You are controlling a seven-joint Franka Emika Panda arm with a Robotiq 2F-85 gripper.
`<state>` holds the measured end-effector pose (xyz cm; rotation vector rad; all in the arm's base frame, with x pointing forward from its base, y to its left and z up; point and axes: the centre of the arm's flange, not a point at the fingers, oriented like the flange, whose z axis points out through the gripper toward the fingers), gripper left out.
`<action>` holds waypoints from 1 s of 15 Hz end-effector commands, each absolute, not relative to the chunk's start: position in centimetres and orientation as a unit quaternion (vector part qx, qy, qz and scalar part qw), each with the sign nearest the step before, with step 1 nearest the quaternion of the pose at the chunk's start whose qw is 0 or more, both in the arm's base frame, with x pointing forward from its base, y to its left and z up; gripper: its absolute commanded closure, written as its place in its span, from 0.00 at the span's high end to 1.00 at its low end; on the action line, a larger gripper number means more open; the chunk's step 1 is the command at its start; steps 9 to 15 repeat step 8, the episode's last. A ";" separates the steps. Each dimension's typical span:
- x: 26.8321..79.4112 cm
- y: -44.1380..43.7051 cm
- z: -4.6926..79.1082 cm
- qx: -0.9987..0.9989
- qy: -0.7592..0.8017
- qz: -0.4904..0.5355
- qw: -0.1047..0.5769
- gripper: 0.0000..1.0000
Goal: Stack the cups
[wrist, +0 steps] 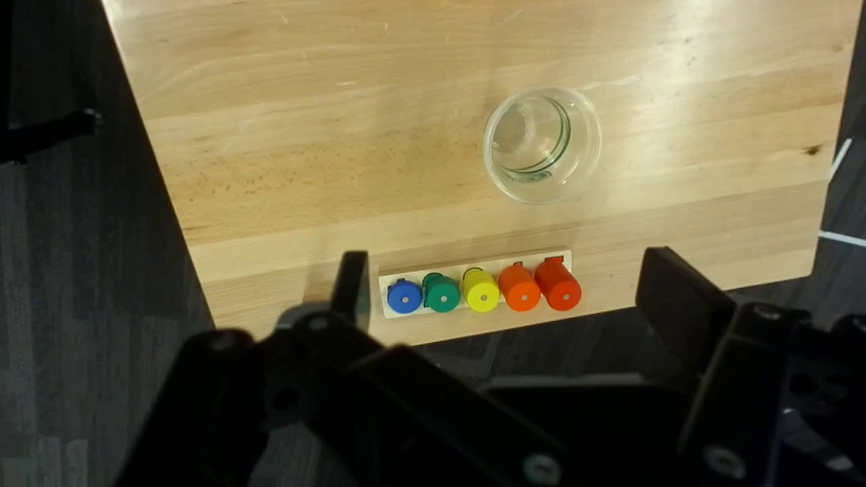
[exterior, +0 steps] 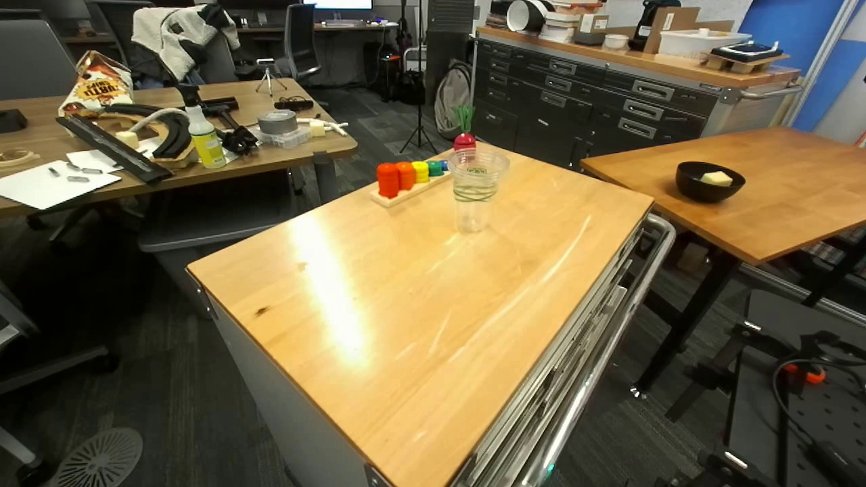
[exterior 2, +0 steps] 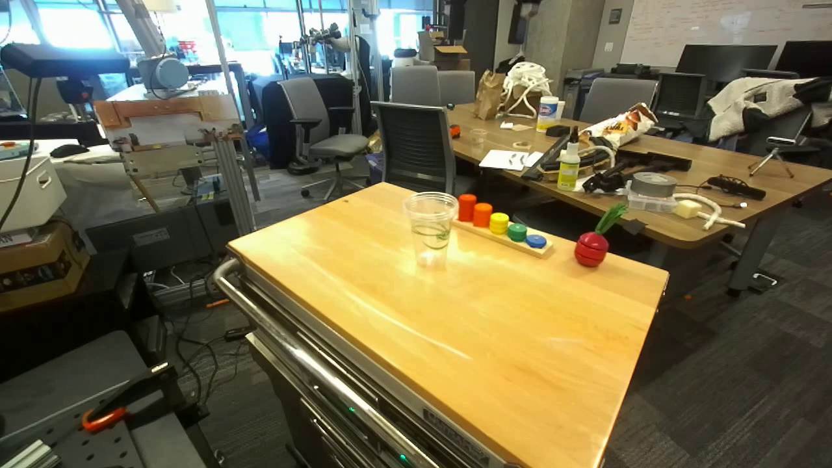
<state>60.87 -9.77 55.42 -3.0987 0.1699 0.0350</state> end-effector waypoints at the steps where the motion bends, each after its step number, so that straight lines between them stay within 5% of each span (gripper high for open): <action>1: 55.4 -8.9 57.1 -0.996 0.085 -0.028 0.008 1.00; 15: 57.8 -9.5 56.8 -0.997 0.078 -0.001 0.019 1.00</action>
